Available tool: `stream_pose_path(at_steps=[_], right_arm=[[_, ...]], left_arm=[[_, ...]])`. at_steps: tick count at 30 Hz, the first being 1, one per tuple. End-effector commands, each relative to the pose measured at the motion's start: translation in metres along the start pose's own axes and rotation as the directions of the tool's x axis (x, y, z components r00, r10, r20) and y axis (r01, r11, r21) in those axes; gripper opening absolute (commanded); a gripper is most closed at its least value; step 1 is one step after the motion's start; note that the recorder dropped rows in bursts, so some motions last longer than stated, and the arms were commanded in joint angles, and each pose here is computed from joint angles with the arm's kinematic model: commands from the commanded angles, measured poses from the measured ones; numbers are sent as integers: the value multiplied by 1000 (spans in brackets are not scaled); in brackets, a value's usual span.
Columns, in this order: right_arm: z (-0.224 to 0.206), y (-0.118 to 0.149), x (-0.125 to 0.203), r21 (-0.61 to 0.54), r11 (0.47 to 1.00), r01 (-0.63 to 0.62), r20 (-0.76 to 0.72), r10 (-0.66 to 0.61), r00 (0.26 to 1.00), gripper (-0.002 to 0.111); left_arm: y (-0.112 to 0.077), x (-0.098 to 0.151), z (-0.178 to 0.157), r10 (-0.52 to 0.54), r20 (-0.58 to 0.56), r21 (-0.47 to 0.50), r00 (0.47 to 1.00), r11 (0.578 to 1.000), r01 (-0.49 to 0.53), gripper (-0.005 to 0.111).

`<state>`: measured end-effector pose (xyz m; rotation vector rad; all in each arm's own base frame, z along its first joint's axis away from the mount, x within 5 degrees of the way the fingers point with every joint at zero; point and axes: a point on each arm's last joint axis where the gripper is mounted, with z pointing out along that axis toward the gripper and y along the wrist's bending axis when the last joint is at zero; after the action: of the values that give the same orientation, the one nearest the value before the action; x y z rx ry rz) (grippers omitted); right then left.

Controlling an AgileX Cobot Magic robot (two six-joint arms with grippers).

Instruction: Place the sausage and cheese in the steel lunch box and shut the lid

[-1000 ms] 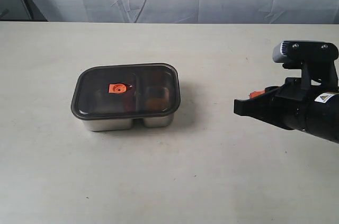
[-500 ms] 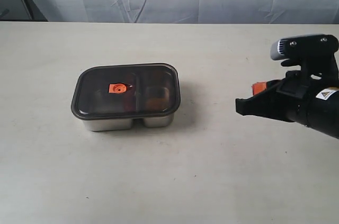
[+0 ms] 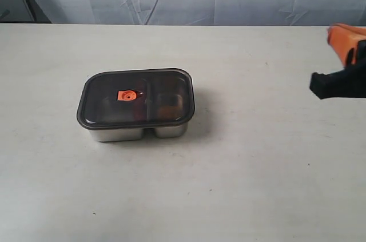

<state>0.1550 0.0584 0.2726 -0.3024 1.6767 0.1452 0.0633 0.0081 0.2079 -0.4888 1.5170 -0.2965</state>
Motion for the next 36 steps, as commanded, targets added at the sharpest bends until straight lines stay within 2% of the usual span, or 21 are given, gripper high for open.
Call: stream_pose_path(at_steps=[1,3,8,11,13,19,23,26,30,36], right_arm=[[-30,-12,5,27,995,100,15,-100,995,-1],[-45,-16,9,37,989,145,1,-145,989,-1],[-70,-25,22,142,980,142,11,-145,989,-1],[-76,-26,28,170,955,244,-7,-246,969,-1],[-77,-27,32,189,946,264,-7,-267,964,-1],[-76,-32,55,275,935,223,10,-234,972,-1],[-80,-39,66,391,911,129,126,-192,973,-1],[-81,-39,65,392,915,98,155,-170,973,-1],[-80,-37,66,350,937,12,177,-79,981,-1],[-89,-25,75,252,966,54,116,-85,990,-1]], left_arm=[[5,2,-3,8,1,-41,1000,999,-8,0],[4,1,-4,44,16,-36,999,998,-43,0],[4,-1,-7,97,48,-26,994,995,-96,0],[4,-1,-7,117,49,-27,992,993,-115,0],[4,-1,-7,117,49,-27,992,993,-115,0],[4,-1,-7,117,49,-27,992,993,-115,0],[4,-1,-7,140,50,-29,989,990,-138,0],[4,-2,-7,168,51,-30,984,986,-167,0],[4,-2,-7,183,52,-32,982,983,-182,0],[4,-2,-7,183,52,-32,982,983,-182,0]])
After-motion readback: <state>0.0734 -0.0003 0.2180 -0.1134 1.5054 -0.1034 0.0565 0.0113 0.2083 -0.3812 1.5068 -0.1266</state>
